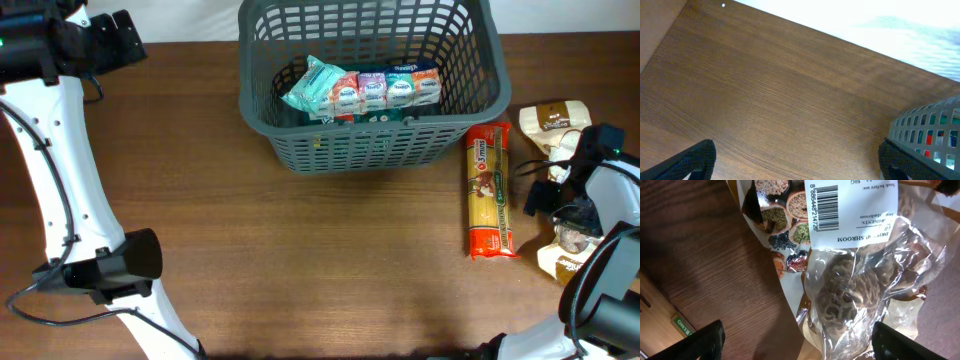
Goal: Pack container
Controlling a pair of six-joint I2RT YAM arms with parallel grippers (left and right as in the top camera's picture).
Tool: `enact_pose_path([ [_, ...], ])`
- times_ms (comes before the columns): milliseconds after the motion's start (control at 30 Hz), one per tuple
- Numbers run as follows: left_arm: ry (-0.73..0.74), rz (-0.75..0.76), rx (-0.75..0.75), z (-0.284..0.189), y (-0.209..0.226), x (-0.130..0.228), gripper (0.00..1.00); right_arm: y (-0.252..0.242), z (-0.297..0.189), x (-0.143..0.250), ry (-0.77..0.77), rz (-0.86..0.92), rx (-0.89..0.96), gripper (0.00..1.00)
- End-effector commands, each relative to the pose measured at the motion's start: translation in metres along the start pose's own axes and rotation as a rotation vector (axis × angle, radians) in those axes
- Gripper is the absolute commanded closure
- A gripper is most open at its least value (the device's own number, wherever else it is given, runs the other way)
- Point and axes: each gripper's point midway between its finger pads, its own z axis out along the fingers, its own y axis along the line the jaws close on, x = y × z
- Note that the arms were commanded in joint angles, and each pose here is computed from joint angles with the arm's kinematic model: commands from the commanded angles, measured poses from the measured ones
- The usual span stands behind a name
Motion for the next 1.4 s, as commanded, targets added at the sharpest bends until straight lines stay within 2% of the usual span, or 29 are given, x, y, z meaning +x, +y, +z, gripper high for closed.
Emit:
enact_pose_path([
  [0, 0.005, -0.015, 0.000, 0.002, 0.001, 0.000, 0.01, -0.004, 0.001, 0.003, 0.002, -0.007, 0.027, 0.09],
  [167, 0.005, -0.015, 0.000, 0.002, 0.001, 0.000, 0.01, -0.013, 0.010, 0.009, 0.009, -0.007, 0.086, 0.09],
  [600, 0.005, -0.015, 0.000, 0.002, 0.001, 0.000, 0.01, -0.027, 0.023, 0.016, 0.036, 0.077, 0.069, 0.09],
  [900, 0.005, -0.015, 0.000, 0.002, 0.001, 0.000, 0.01, -0.021, 0.046, 0.022, 0.093, 0.091, 0.063, 0.13],
  [967, 0.005, -0.015, 0.000, 0.002, 0.001, 0.000, 0.01, -0.020, 0.051, 0.022, 0.101, 0.089, 0.060, 0.20],
  [1100, 0.005, -0.015, 0.000, 0.002, 0.001, 0.000, 0.01, -0.010, 0.054, 0.021, 0.102, 0.092, 0.004, 0.49],
  [1167, 0.005, -0.015, 0.000, 0.002, 0.001, 0.000, 0.01, -0.003, 0.051, 0.015, 0.089, 0.097, -0.042, 0.57],
  [1300, 0.005, -0.015, 0.000, 0.002, 0.001, 0.000, 0.01, 0.007, 0.026, -0.005, 0.032, 0.108, -0.130, 0.67],
  [1367, 0.005, -0.015, 0.000, 0.002, 0.001, 0.000, 0.01, 0.007, 0.005, -0.019, -0.019, 0.121, -0.159, 0.69],
])
